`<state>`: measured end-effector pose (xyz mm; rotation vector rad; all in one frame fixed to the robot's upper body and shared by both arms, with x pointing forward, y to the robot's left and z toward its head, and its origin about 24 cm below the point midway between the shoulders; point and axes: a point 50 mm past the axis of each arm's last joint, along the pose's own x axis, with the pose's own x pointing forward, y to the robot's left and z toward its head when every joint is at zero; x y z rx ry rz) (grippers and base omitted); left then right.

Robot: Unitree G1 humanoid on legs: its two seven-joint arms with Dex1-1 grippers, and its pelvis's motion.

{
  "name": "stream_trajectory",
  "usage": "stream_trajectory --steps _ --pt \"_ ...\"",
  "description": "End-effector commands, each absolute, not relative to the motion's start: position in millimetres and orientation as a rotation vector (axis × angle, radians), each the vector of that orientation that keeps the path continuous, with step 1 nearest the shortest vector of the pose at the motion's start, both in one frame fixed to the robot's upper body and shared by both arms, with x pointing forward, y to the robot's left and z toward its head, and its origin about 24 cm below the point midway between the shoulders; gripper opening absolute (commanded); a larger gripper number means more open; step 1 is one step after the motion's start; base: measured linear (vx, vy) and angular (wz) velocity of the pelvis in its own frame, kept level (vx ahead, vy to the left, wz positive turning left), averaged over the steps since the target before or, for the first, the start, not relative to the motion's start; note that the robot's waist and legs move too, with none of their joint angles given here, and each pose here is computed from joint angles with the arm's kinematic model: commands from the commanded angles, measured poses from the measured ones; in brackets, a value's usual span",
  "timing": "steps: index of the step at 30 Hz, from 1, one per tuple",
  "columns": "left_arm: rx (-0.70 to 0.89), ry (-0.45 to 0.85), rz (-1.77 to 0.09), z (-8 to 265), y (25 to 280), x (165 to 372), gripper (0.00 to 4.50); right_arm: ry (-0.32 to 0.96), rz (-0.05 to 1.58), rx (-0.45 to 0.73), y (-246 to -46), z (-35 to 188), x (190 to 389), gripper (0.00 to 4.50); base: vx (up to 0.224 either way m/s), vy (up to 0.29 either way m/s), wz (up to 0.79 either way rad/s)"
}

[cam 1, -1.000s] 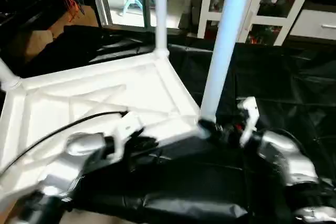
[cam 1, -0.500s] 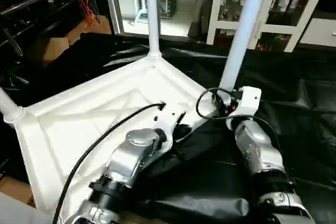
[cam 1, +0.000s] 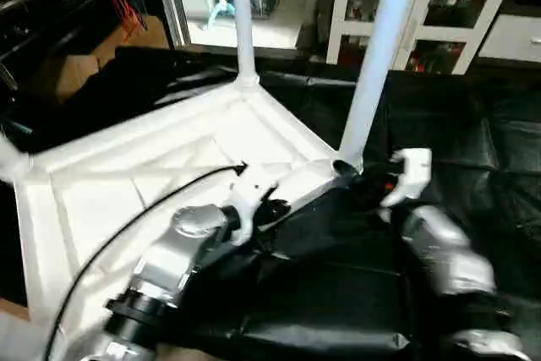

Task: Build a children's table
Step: Rotate leg to tighten

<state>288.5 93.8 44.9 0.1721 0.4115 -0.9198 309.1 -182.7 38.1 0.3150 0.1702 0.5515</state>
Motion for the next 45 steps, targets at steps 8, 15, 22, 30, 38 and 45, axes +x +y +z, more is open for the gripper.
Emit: stream_trajectory --steps 8,15,22,30,38,45 --pt "0.166 0.514 -1.061 25 112 267 0.0 0.134 0.905 0.217 -205.6 78 296.5 4.47 0.0 0.0 0.0" --pt "0.154 0.509 -1.112 26 107 261 0.0 0.151 0.954 0.126 -191.4 77 303.4 4.47 0.0 0.0 0.0" --pt "0.146 0.513 -1.149 27 106 255 0.0 0.178 0.891 0.05 -187.1 71 317.5 4.47 0.0 0.0 0.0" --pt "0.139 0.518 -1.145 28 109 254 0.0 0.184 0.878 0.074 -188.0 71 326.2 3.98 0.0 0.0 0.0" --pt "0.142 0.52 -1.136 29 111 256 0.0 0.19 0.866 0.074 -194.3 69 325.1 3.32 0.0 0.0 0.0" --pt "0.145 0.523 -1.13 29 111 257 0.0 0.217 0.851 0.096 -189.5 62 323.6 2.82 0.0 0.0 0.0"
